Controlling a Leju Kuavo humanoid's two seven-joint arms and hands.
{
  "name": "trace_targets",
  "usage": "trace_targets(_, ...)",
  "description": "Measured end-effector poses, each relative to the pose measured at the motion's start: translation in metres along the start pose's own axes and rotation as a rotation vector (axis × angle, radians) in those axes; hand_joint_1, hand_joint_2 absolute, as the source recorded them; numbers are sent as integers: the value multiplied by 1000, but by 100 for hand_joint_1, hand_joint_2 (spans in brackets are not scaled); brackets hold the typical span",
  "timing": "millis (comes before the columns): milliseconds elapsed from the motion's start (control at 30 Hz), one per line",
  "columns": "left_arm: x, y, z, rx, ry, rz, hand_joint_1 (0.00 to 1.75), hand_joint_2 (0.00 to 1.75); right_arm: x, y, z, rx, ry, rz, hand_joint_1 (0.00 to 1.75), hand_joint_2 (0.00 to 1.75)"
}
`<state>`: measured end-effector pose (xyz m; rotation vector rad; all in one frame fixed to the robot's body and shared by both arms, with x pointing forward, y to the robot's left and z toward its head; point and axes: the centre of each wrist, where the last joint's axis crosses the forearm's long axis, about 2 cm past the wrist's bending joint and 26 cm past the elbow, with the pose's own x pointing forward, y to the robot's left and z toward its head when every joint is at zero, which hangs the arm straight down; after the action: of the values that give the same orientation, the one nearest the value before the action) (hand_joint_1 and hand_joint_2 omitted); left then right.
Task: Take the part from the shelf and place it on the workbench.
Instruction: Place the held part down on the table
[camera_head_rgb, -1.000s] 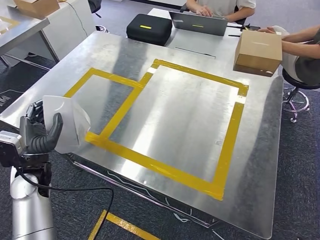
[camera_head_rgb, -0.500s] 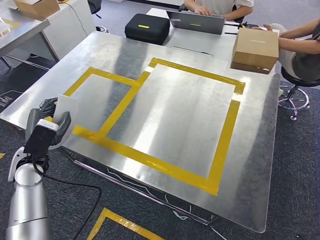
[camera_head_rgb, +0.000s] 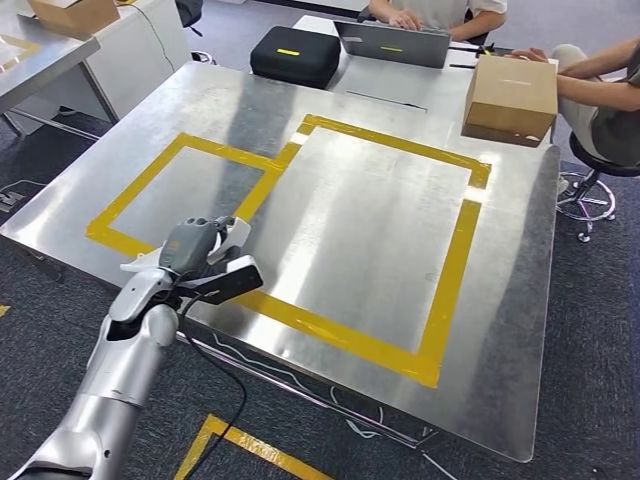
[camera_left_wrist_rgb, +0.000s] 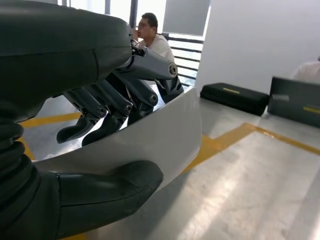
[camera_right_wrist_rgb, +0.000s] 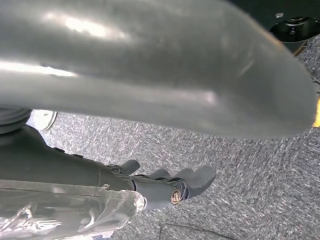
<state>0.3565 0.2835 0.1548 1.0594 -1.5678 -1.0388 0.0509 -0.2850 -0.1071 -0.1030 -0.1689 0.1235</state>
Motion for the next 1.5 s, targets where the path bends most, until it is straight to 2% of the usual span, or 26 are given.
trace_targets(133, 5, -12, 0, -56, -40, -33, 175, 175, -1, 0, 0, 3, 3, 5, 0, 0)
trace_targets(333, 7, -19, -2, -96, -70, -57, 175, 175, -2, -1, 0, 10, -13, 14, 0, 0)
trace_targets(567, 26, -31, -8, -149, -142, -108, 175, 175, -1, -2, -1, -6, -85, 46, 0, 0)
trace_targets(700, 32, -38, -8, -183, -153, -120, 175, 175, -2, -5, -1, -16, -87, 34, 0, 0)
trace_targets(967, 22, -54, -3, -258, -111, -158, 175, 175, -4, -10, -2, 9, -38, 26, 0, 0)
trace_targets(1167, 23, -58, -2, -247, -153, -82, 175, 175, -5, -9, -2, 16, -40, 28, 0, 0)
trace_targets(1500, 27, -60, -1, -247, -156, -47, 175, 175, -5, -9, -2, 19, -40, 28, 0, 0)
